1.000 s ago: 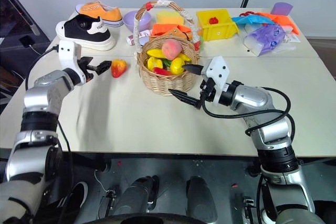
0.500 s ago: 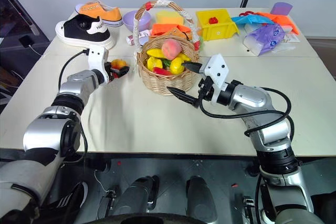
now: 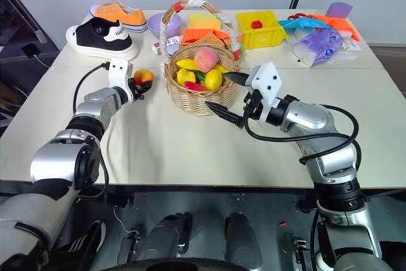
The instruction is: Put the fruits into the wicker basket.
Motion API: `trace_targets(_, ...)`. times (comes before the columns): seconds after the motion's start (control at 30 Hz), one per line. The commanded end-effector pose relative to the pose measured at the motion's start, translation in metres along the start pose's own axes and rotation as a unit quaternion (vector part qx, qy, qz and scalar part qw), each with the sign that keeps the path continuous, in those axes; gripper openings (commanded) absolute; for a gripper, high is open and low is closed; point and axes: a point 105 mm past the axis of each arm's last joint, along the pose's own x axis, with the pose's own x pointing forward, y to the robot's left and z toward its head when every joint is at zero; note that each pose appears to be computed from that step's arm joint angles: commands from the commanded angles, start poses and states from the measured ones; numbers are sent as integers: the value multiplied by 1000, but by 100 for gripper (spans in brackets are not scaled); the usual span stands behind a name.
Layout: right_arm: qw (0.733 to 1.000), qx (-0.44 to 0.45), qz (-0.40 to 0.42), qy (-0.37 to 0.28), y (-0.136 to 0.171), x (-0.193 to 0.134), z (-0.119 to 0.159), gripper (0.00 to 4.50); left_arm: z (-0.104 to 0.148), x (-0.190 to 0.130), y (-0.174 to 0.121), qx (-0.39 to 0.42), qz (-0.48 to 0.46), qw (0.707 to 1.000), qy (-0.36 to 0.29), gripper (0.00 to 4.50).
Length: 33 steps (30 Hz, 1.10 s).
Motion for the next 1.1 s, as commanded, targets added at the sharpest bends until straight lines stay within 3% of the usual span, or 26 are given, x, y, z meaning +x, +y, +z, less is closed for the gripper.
trace_targets(0.03,999,-19,-20,-24,-8,-9,14,450,44,-18,14,26,-14,996,-82,189)
trace_targets(0.1,999,-11,-30,-26,-12,-13,13,450,60,-34,5,26,-53,990,-126,189)
trace_targets(0.2,997,20,-61,-39,-23,-21,5,450,81,-72,-39,27,-168,970,-176,189)
trace_targets(0.27,996,18,-79,-35,-30,-25,-1,450,86,-91,-67,4,-230,958,-171,189)
trace_targets(0.4,996,12,-74,-41,-31,-23,1,450,81,-112,-98,41,-294,945,-137,189)
trace_targets(0.53,997,10,-71,-43,-30,-20,1,450,112,-89,-107,-25,-250,947,-202,189)
trace_targets(0.63,996,7,-72,-44,-30,-19,1,450,114,-57,-147,-21,-249,948,-195,189)
trace_targets(0.7,996,5,-74,-42,-29,-20,2,450,119,-44,-157,-28,-237,950,-204,189)
trace_targets(0.87,996,0,-84,-37,-29,-24,1,450,118,-33,-169,-34,-233,950,-205,436)
trace_targets(0.97,995,5,-91,-39,-29,-26,1,450,115,-42,-173,-16,-259,943,-209,444)
trace_targets(1.1,992,4,-121,-40,-38,-27,-2,450,109,-67,-157,32,-262,938,-226,444)
